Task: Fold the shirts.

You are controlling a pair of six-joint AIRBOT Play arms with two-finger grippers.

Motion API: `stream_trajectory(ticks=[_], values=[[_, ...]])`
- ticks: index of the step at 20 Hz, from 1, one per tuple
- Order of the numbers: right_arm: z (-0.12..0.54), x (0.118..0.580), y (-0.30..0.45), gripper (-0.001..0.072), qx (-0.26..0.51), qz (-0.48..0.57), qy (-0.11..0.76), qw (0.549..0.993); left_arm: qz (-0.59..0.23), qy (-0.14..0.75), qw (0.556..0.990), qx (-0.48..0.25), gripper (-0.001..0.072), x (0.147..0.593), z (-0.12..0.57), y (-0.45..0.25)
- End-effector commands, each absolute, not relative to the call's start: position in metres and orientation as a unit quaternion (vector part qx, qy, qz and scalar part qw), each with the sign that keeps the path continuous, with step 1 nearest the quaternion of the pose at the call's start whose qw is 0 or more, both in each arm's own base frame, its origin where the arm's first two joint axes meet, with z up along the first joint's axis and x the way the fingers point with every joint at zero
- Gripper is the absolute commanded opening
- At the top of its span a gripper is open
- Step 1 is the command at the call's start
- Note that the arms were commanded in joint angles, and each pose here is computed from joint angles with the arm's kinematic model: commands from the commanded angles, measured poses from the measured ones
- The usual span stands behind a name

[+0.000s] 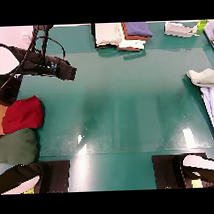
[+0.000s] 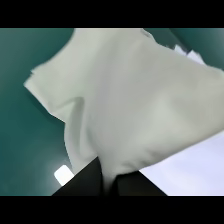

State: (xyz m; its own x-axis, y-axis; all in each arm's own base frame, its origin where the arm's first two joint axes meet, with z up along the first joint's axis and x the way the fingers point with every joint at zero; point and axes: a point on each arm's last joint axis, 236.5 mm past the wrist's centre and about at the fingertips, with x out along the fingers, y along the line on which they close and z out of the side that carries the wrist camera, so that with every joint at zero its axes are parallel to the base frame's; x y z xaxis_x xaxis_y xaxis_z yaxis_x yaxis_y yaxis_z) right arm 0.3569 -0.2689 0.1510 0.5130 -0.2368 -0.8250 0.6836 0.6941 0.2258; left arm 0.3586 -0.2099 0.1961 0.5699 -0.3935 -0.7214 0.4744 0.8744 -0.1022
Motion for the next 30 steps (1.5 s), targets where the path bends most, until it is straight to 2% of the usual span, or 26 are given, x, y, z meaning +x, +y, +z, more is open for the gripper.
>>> stream_trajectory(ticks=[1,6,10,17,24,27,28,29,30], values=[[0.199,0.361,-0.284,0.0019,0.261,-0.287,0.353,0.851,-0.244,0.397,0.883,0.050,0.0026,0.358,0.195,-0.210],[0.261,0.356,-0.278,0.0019,0.227,-0.284,0.318,0.876,-0.244,0.399,0.882,0.051,0.0026,0.357,0.194,-0.209],[0.258,0.340,-0.268,0.0019,0.192,-0.269,0.364,0.871,-0.244,0.399,0.882,0.051,0.0026,0.357,0.194,-0.209],[0.236,0.257,-0.293,0.0018,0.192,-0.342,0.420,0.818,-0.245,0.408,0.878,0.057,0.0026,0.353,0.190,-0.208],[0.132,0.147,-0.297,0.0019,0.249,-0.405,0.487,0.733,-0.245,0.409,0.877,0.057,0.0026,0.353,0.190,-0.208],[0.094,0.113,-0.297,0.0023,0.253,-0.434,0.511,0.697,-0.245,0.410,0.877,0.057,0.0027,0.353,0.190,-0.207],[0.084,0.106,-0.298,0.0070,0.253,-0.439,0.517,0.690,-0.245,0.410,0.877,0.057,0.0026,0.353,0.190,-0.207],[0.076,0.104,-0.298,0.0277,0.256,-0.441,0.518,0.687,-0.245,0.410,0.877,0.057,0.0026,0.353,0.190,-0.207],[0.070,0.102,-0.300,0.0552,0.259,-0.444,0.515,0.687,-0.245,0.409,0.877,0.057,0.0026,0.353,0.190,-0.207]])
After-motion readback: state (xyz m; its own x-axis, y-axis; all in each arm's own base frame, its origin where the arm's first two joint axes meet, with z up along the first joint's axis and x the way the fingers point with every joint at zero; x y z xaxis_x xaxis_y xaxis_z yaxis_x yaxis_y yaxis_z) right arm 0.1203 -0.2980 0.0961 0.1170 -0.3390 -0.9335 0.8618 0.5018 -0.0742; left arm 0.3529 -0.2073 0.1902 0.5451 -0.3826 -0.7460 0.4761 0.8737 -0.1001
